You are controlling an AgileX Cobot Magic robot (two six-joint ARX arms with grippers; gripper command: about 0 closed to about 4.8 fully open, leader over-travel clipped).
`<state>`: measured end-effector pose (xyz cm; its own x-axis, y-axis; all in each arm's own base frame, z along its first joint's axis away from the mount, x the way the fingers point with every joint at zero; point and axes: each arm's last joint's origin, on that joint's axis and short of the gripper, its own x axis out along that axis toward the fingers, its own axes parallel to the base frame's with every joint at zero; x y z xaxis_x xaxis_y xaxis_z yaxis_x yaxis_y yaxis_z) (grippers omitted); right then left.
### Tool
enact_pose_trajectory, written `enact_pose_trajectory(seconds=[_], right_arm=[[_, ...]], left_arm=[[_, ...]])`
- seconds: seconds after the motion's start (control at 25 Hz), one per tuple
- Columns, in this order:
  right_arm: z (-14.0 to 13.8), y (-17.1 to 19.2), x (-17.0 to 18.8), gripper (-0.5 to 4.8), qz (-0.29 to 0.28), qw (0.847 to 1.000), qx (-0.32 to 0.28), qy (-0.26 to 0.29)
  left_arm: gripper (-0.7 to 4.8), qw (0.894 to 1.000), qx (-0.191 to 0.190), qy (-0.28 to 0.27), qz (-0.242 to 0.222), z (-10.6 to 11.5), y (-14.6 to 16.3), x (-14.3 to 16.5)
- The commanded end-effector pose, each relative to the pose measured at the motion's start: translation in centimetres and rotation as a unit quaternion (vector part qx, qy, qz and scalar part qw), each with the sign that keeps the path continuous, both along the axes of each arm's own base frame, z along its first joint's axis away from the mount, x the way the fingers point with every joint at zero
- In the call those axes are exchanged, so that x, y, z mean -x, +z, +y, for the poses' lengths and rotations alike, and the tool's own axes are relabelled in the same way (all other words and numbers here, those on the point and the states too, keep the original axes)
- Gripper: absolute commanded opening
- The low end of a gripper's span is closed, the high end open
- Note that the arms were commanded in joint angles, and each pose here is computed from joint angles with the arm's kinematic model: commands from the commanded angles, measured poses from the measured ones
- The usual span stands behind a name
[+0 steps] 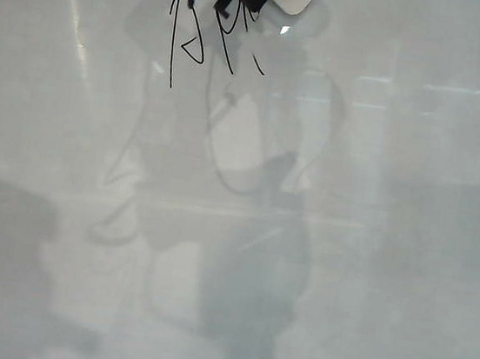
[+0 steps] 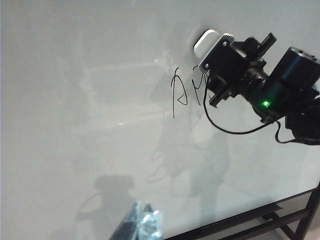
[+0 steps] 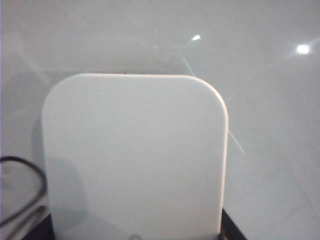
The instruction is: Grab the whiteboard eraser that is attached to the surface of the whiteboard and use it to clean the writing on the whiteboard.
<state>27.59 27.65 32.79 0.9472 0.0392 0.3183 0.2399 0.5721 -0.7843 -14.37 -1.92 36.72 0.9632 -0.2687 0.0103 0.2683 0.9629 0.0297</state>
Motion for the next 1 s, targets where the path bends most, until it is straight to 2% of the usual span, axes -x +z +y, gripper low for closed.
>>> enact_pose_trajectory(seconds=[0.04, 0.24, 0.4, 1.0], right_arm=[[-0.8, 0.9, -0.3, 1.99, -0.019, 1.000, -0.016, -0.010], [-0.6, 0.3, -0.6, 1.99, 0.002, 1.000, -0.004, 0.018], [-0.2, -0.2, -0.6, 1.99, 0.021, 0.998, -0.017, 0.050], [-0.2, -0.9, -1.0, 1.99, 0.055, 0.994, -0.034, 0.086]], left_arm=[[-0.05, 1.000, 0.000, -0.001, -0.004, 0.0, 0.1, 0.0], [-0.05, 1.000, 0.000, -0.001, -0.004, 0.0, 0.1, 0.0], [-0.05, 1.000, 0.000, -0.001, -0.004, 0.0, 0.1, 0.0], [-0.05, 1.000, 0.000, -0.001, -0.004, 0.0, 0.1, 0.0]])
